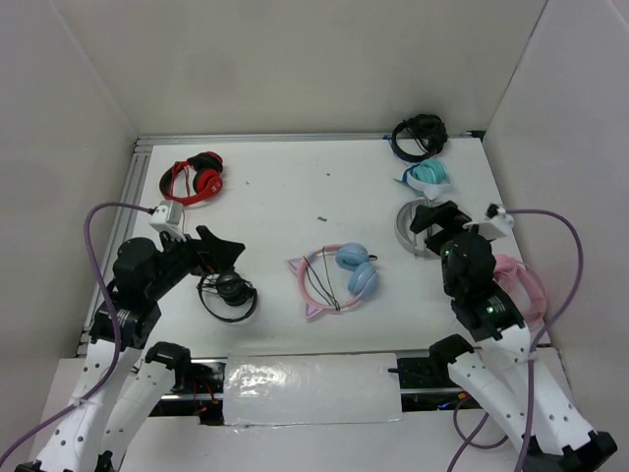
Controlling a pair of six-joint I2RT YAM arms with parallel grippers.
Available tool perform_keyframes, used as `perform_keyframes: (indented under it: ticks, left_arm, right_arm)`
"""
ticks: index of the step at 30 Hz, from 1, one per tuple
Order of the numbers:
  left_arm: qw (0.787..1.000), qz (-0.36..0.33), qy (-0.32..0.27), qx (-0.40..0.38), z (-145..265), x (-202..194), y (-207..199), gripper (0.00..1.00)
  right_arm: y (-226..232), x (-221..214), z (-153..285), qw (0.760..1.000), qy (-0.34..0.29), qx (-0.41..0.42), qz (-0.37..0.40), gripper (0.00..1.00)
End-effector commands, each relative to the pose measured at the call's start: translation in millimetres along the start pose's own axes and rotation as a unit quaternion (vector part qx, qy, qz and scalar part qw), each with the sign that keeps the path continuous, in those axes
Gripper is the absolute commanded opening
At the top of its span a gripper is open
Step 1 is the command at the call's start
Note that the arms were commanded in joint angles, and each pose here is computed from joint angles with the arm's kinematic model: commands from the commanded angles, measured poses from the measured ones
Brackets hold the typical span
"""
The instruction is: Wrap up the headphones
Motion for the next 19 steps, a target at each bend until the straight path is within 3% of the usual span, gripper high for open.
perform_keyframes:
  ticks: [1,5,6,11,19]
  left_arm:
    - [1.000,0.004,-0.019,-0.008,2,3,-4,0.99]
    - [0.999,-0.019,0.000,-0.042,1,-1,-9,0.99]
    - [0.999,-0.019,0.002,-0.044,0,-1,-9,0.99]
    - [0.996,-0.040,0.013,-0.073,-3,-6,-10,0.99]
    - [0.995,-0.060,-0.003,-0.086,-1,-7,-9,0.99]
  right_arm:
    - [-20,19,12,0.993,-0.050,-0.079,-0.077,1.00]
    - [-32,27,21,0.984,-0.044,-0.141,-0.101,1.00]
    - [-34,23,21,0.988,-0.027,-0.141,-0.057,1.00]
    - [-26,24,22,0.992,-0.018,-0.112,-0.058,1.00]
    - [-32,29,27,0.988,-0.070,-0.101,-0.090,1.00]
Point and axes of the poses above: each gripper's point midway between its finger pads, its own z axis back along the fingers, its own y axis along the line the jaws close on, x = y × z, the point moved 6 cm from there along z, back along the fingers, and after that the axes turned 13 degrees about z, right-handed, at the moved point
